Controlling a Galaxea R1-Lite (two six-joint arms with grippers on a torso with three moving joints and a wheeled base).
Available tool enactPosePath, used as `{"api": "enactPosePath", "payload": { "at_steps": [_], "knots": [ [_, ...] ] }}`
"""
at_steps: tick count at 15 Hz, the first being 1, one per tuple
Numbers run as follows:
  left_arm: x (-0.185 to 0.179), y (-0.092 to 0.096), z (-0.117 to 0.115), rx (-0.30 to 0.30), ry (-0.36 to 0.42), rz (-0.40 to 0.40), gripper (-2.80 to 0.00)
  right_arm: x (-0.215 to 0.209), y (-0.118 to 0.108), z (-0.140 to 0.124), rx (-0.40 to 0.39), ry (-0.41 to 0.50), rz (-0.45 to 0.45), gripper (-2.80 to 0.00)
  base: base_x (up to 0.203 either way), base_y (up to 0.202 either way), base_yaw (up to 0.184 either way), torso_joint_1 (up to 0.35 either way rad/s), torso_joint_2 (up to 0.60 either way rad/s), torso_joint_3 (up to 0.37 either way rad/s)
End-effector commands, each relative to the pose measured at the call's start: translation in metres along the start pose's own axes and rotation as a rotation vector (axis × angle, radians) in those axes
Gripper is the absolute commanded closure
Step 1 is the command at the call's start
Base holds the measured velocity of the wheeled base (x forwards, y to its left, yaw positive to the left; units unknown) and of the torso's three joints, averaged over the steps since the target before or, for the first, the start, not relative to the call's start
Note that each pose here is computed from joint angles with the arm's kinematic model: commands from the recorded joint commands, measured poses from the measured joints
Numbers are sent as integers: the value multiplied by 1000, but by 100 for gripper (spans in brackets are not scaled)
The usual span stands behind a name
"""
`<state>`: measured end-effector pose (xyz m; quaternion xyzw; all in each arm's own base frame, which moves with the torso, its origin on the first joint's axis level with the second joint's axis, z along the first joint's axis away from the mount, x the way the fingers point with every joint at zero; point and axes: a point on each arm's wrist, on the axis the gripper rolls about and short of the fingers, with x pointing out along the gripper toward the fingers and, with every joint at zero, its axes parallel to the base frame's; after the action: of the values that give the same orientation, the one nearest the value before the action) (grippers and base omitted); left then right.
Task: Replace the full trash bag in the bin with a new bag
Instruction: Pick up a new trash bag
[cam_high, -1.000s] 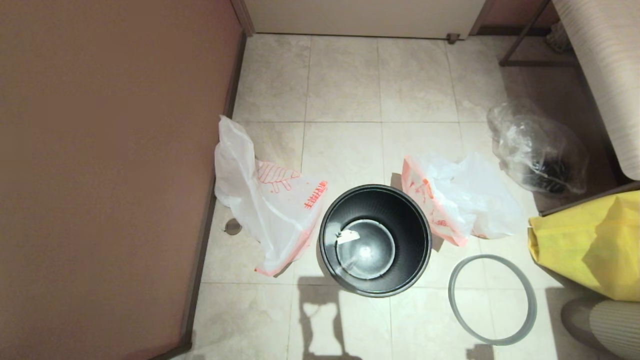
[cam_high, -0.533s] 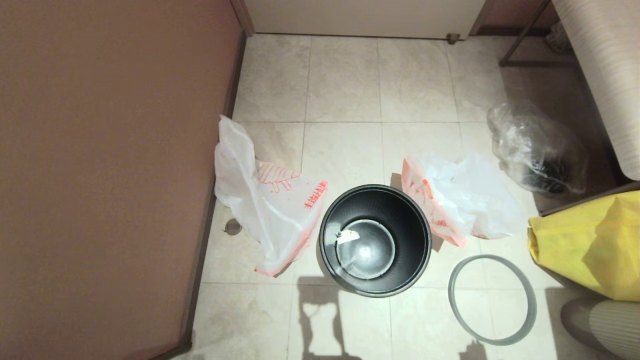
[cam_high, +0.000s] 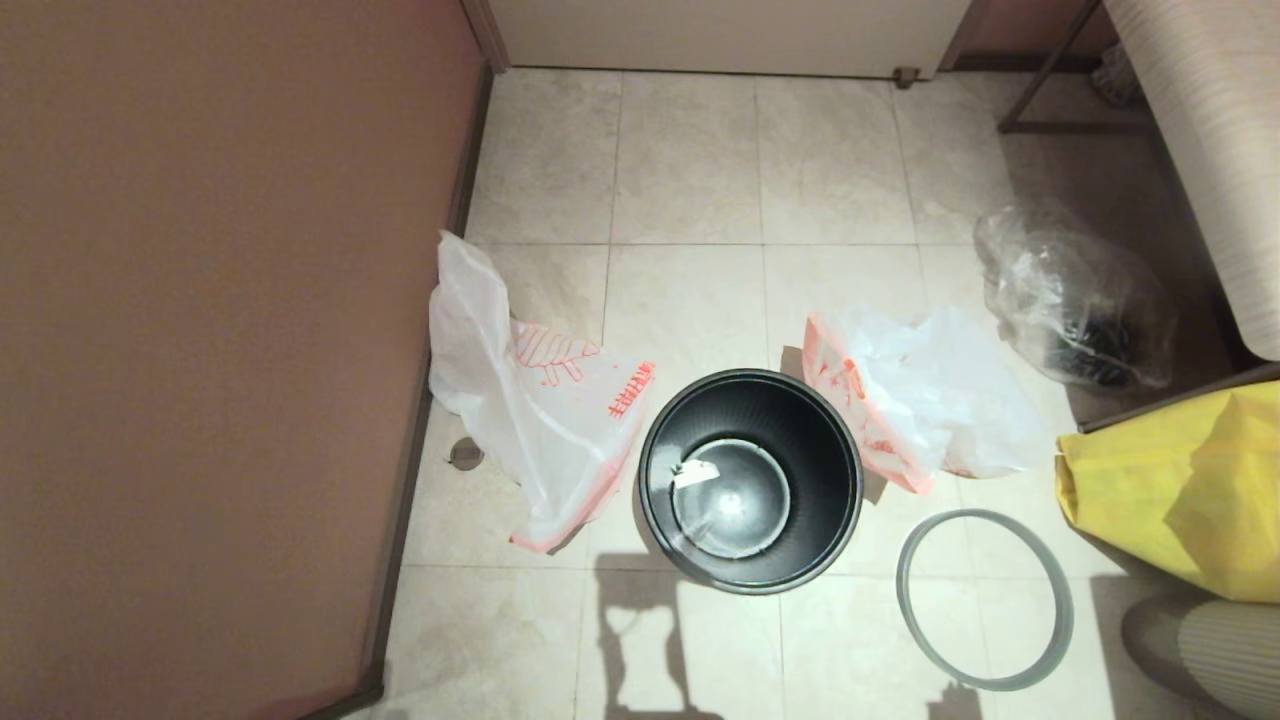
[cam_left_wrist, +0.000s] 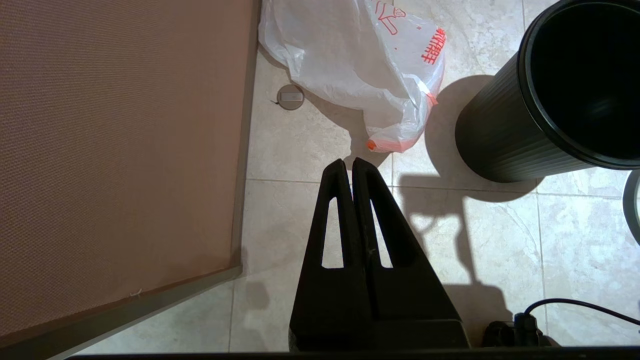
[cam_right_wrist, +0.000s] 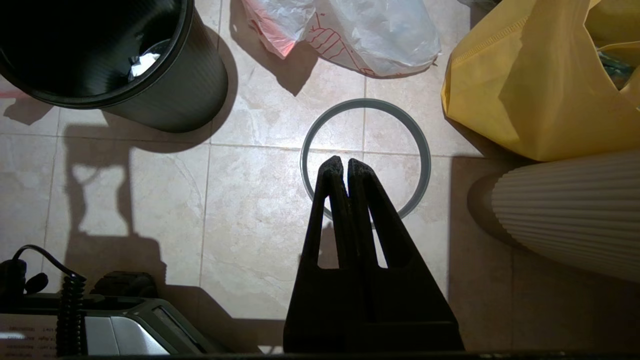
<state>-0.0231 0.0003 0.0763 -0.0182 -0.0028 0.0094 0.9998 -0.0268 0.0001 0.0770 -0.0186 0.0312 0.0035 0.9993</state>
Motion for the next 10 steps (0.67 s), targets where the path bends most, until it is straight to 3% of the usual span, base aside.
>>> {"api": "enactPosePath", "payload": {
  "at_steps": [1, 10],
  "knots": [
    [0, 0, 0, 0, 2, 1, 0, 0, 0, 0, -1, 5, 1, 0, 0, 0, 0, 0, 0, 0],
    [0, 0, 0, 24, 2, 1, 0, 0, 0, 0, -1, 5, 1, 0, 0, 0, 0, 0, 0, 0]
  ]
}}
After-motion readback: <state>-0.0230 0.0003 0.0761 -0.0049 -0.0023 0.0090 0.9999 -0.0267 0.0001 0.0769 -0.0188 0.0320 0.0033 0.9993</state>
